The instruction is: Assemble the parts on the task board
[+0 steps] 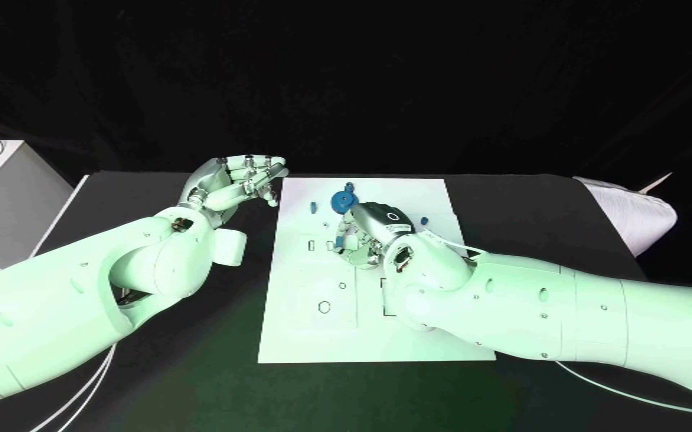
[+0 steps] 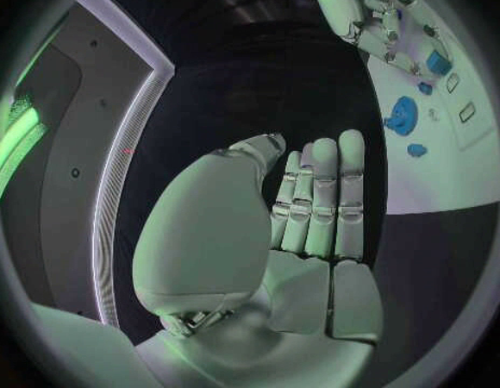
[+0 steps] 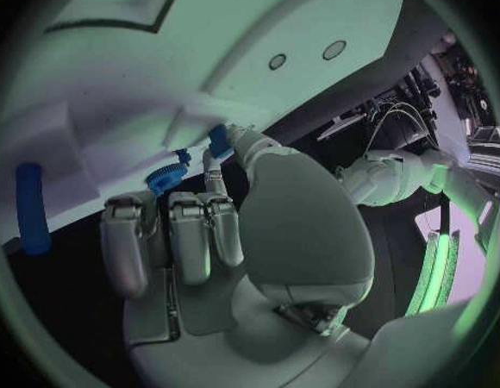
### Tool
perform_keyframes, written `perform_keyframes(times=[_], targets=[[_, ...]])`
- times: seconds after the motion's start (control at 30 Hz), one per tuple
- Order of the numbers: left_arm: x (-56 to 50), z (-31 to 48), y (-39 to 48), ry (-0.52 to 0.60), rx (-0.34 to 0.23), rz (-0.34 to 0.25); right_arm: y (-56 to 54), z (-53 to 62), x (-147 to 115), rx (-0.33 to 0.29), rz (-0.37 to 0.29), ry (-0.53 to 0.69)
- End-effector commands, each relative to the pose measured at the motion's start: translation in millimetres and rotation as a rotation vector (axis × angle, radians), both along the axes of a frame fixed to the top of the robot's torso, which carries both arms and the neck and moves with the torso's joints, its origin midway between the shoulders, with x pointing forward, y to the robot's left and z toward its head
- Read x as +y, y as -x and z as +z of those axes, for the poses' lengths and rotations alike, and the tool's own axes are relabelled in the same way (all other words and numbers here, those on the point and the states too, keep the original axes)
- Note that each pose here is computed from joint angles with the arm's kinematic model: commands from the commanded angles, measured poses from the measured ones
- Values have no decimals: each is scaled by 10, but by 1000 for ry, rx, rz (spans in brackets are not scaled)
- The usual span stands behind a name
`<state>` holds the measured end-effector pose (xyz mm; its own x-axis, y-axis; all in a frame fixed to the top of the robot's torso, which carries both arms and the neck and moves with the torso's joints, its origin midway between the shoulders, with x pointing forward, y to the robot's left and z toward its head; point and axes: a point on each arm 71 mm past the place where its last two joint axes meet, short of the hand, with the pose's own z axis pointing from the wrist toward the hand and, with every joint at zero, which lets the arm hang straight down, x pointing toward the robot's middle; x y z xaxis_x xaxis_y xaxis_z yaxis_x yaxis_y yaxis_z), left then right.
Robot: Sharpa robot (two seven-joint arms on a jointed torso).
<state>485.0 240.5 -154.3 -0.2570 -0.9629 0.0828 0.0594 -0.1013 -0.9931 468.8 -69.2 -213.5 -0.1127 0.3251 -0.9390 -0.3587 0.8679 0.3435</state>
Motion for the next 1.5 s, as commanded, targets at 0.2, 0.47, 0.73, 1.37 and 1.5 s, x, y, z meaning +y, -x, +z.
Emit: perform_keyframes(times=[0.2,0.47,0.73,1.37,1.5], targets=[[-15,9,5,4,-6,-16,10,-16,19,-2,22,14],[-12,9,5,4,-6,-16,13,-16,20,-3,31,8],[-9,4,2,-3,-1,-16,15,0,1,-19,31,-12],[-150,-310,-131,-400,200,-123,-20,311,-458,-82,157,-264],[-276,-338,-183,-586,223,-206,-87,431,-733,-54,135,-365]])
